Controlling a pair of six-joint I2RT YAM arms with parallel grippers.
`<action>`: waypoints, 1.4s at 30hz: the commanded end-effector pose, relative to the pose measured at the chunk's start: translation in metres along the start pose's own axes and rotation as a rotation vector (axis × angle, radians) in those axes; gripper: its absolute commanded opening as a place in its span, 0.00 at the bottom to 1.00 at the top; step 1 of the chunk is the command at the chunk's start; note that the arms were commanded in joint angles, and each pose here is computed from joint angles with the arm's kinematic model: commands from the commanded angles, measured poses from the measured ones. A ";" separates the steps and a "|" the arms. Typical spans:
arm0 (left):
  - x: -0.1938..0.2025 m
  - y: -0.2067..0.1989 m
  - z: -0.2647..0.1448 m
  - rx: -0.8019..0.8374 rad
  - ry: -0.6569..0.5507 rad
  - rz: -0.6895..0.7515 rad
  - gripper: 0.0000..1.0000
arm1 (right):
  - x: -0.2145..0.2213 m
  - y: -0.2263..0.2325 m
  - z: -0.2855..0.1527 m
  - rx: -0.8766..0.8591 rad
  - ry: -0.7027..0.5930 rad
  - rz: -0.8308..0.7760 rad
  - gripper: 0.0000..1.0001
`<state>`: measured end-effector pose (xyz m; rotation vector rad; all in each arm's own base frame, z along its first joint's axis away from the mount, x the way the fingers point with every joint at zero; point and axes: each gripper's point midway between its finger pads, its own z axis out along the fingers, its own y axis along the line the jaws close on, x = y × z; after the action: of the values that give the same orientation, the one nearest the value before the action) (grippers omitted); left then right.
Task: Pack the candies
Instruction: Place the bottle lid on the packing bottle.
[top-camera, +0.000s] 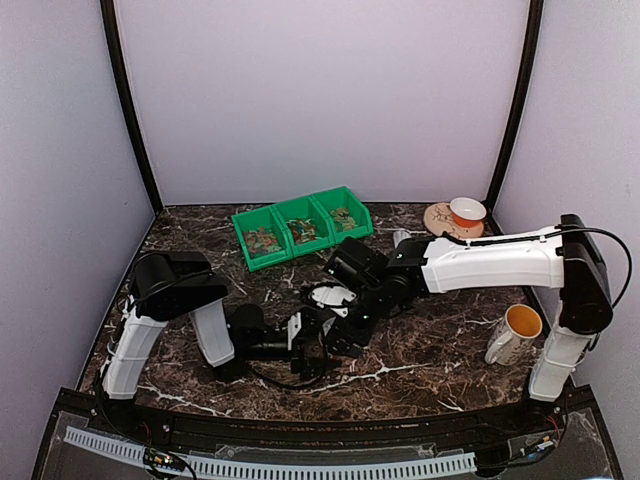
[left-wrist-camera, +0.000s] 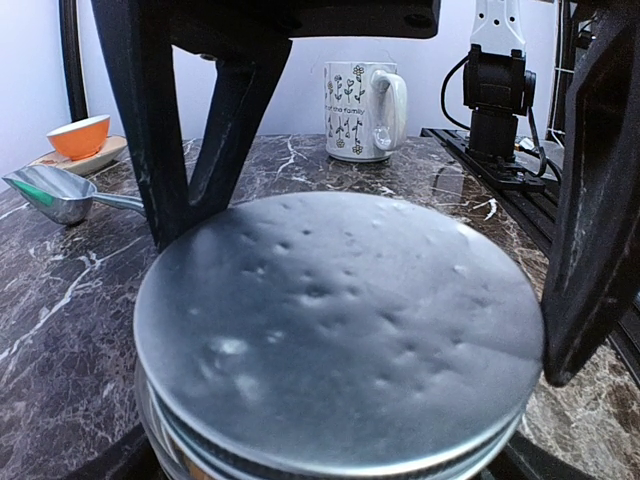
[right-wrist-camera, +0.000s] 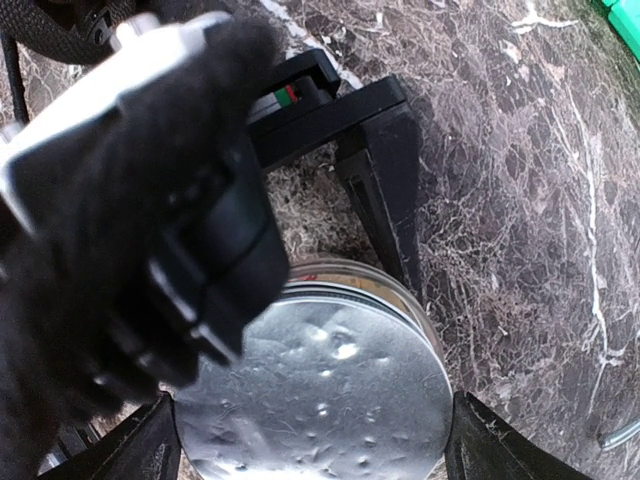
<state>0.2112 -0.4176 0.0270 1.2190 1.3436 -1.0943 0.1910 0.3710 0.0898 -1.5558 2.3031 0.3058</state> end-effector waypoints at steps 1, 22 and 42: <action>0.083 -0.017 -0.016 0.009 0.253 -0.176 0.91 | -0.012 -0.003 0.003 -0.004 -0.056 0.000 0.89; 0.082 -0.020 -0.017 0.017 0.247 -0.171 0.90 | 0.008 -0.007 0.016 -0.027 0.002 0.008 0.89; 0.085 -0.024 -0.013 0.038 0.262 -0.164 0.88 | -0.002 -0.009 0.013 -0.032 0.017 -0.052 0.88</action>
<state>0.2104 -0.4184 0.0271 1.2208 1.3415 -1.0962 0.1988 0.3720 0.0801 -1.5942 2.2902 0.3383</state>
